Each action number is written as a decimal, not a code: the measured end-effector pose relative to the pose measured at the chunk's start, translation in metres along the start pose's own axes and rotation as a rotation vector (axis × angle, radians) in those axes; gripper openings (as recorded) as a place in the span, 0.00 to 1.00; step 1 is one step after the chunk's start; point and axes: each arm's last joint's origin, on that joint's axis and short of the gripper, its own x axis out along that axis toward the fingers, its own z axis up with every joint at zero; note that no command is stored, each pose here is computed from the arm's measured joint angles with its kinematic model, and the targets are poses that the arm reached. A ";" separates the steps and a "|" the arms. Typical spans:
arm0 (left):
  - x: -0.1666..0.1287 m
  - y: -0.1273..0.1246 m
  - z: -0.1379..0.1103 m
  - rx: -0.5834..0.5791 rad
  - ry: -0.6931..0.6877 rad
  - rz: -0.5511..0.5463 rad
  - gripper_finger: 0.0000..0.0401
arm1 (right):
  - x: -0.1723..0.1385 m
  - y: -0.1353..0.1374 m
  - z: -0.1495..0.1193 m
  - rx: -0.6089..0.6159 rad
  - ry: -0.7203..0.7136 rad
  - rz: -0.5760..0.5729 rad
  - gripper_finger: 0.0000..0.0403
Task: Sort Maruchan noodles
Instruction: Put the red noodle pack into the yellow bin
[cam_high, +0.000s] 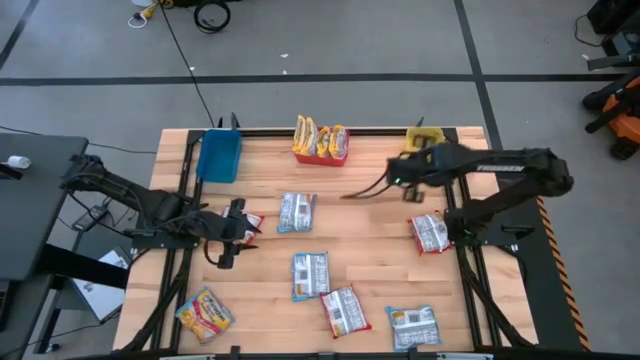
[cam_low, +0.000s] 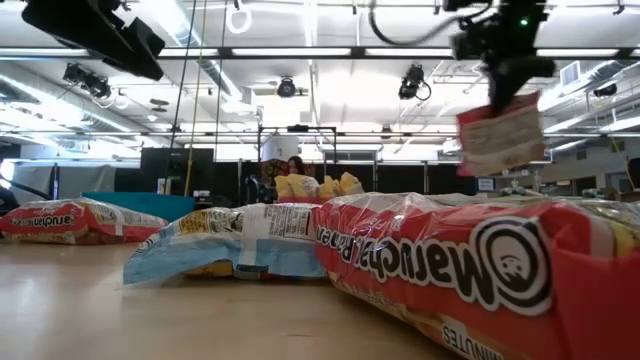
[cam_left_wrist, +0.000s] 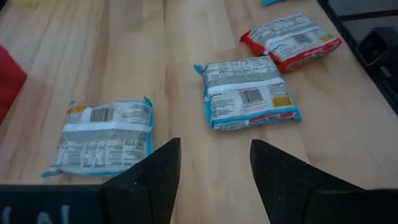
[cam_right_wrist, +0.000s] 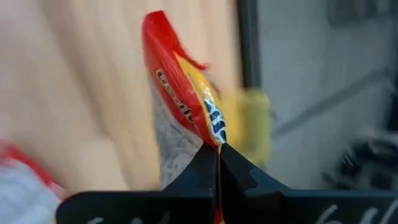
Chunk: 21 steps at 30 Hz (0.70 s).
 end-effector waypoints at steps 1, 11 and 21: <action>0.000 -0.001 0.001 0.002 -0.011 -0.004 0.49 | 0.001 -0.007 -0.006 0.008 0.039 -0.026 0.01; 0.000 -0.002 0.006 0.012 -0.066 -0.011 0.49 | 0.049 -0.052 -0.020 0.060 0.268 -0.055 0.01; 0.000 -0.002 0.006 0.014 -0.065 -0.011 0.49 | 0.112 -0.043 0.014 0.096 0.077 0.253 0.01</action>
